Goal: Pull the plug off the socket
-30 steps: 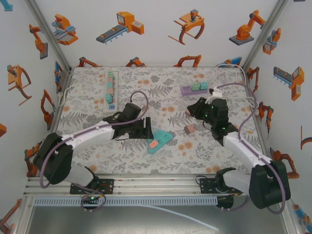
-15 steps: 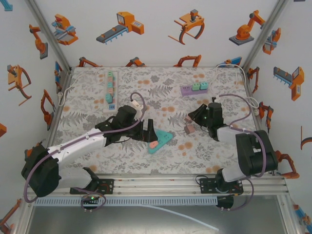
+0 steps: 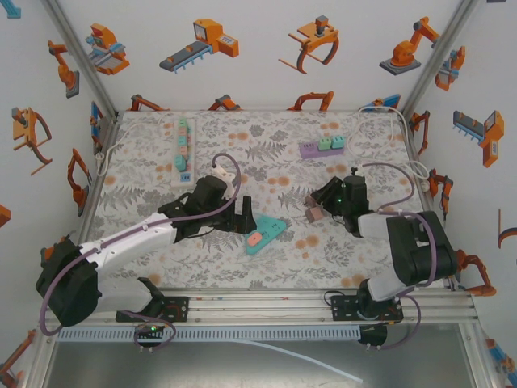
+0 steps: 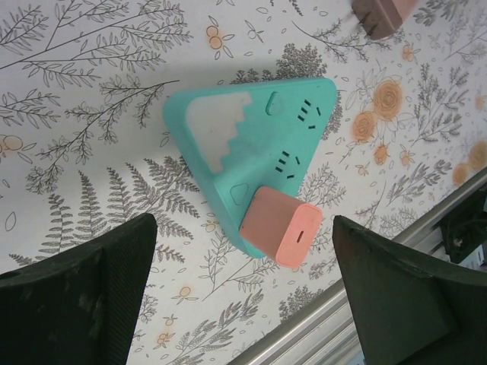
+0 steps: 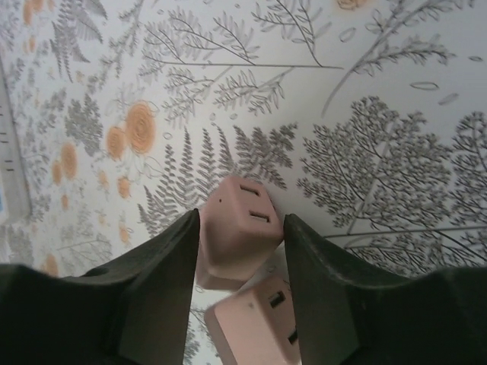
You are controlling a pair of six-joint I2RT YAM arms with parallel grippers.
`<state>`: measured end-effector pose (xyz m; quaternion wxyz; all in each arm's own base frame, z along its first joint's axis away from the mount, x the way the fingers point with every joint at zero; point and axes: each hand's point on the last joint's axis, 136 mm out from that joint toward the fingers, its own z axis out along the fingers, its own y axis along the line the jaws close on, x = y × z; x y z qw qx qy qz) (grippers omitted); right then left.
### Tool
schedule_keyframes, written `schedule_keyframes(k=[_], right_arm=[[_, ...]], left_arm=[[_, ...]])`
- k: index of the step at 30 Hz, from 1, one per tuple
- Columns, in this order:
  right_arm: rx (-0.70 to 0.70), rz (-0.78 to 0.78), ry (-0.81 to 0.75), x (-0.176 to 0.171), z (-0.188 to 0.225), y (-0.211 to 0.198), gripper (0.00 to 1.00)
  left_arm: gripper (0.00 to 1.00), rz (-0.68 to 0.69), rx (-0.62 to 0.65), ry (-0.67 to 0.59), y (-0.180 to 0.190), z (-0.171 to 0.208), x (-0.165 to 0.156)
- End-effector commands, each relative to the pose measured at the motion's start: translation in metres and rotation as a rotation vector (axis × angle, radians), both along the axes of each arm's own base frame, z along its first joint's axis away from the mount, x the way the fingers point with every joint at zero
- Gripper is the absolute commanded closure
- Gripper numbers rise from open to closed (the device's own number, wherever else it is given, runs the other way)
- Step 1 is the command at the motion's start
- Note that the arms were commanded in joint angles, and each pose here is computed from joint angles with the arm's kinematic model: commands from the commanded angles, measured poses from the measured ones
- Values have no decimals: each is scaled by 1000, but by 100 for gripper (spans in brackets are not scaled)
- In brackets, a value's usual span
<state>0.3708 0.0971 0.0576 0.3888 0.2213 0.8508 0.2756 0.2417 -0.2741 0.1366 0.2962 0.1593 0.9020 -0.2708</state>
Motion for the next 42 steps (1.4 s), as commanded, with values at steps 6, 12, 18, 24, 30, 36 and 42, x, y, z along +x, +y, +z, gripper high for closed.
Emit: schedule_keyframes(k=[6,12,18,24,30,36,42], right_arm=[[-88,3,-230,3,72,-10,51],[-247,360,-596,-19,152,45,52],[-537,990,-1048,-100,178,145,51],[-636,1401,-1235,-157,153,195,52],[-639,1722,-1276,-197,122,222,50],[-631,1901,-1211,-210,97,237,48],[-603,2018,-1120,-217,72,243,47]], left_arm=[[11,99,28,-10,22,0,7],[11,155,-11,-17,35,7,12],[10,206,-63,14,47,7,15],[10,250,-97,32,60,5,15],[10,295,-86,48,74,-1,13],[10,333,-72,63,83,-9,12],[10,327,-53,82,83,-18,10]])
